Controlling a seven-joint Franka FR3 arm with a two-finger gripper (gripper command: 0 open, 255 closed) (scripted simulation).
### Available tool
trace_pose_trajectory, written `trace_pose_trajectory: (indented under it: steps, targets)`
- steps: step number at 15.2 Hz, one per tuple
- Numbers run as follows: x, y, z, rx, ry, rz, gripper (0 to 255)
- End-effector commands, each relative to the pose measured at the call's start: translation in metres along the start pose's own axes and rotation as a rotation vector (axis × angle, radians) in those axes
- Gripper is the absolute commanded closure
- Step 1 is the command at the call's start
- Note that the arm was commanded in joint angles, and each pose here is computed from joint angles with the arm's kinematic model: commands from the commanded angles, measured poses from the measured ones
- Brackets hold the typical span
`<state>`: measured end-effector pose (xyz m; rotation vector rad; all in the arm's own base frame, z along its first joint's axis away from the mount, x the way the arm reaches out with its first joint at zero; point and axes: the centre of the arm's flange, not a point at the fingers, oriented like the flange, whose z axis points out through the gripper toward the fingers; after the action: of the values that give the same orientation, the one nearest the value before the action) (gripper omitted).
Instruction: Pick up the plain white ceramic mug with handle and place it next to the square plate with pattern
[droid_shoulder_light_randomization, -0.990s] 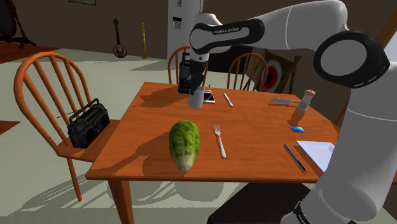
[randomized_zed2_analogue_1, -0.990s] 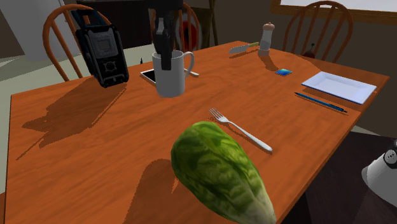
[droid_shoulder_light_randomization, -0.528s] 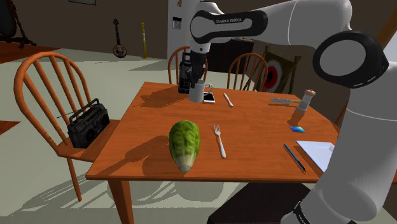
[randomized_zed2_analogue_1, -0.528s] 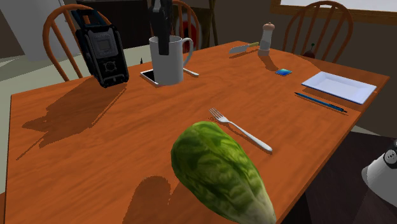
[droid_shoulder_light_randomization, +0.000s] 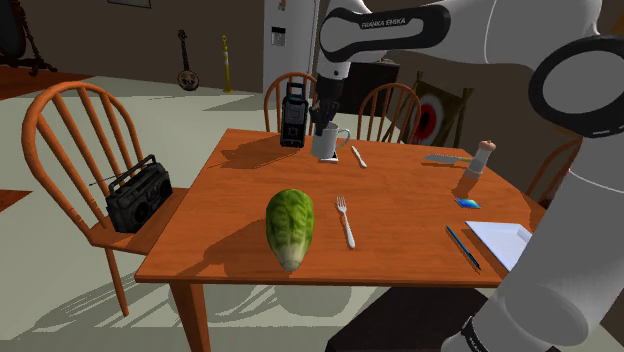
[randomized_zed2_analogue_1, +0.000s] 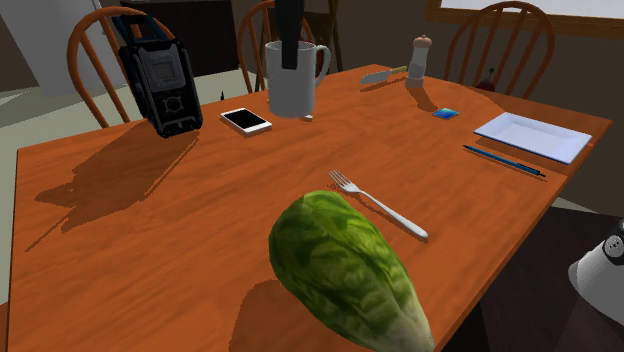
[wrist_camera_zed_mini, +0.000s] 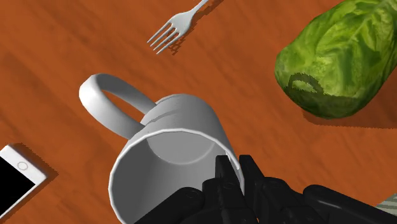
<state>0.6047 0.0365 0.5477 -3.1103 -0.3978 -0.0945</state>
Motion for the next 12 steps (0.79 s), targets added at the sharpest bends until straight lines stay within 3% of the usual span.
trace_pose_trajectory:
  steps: [1, 12]
  targets:
    - [-0.026, 0.013, 0.0, 0.0, 0.0, 0.0, 255]
    - [-0.155, 0.079, -0.008, 0.0, 0.0, 0.0, 255]
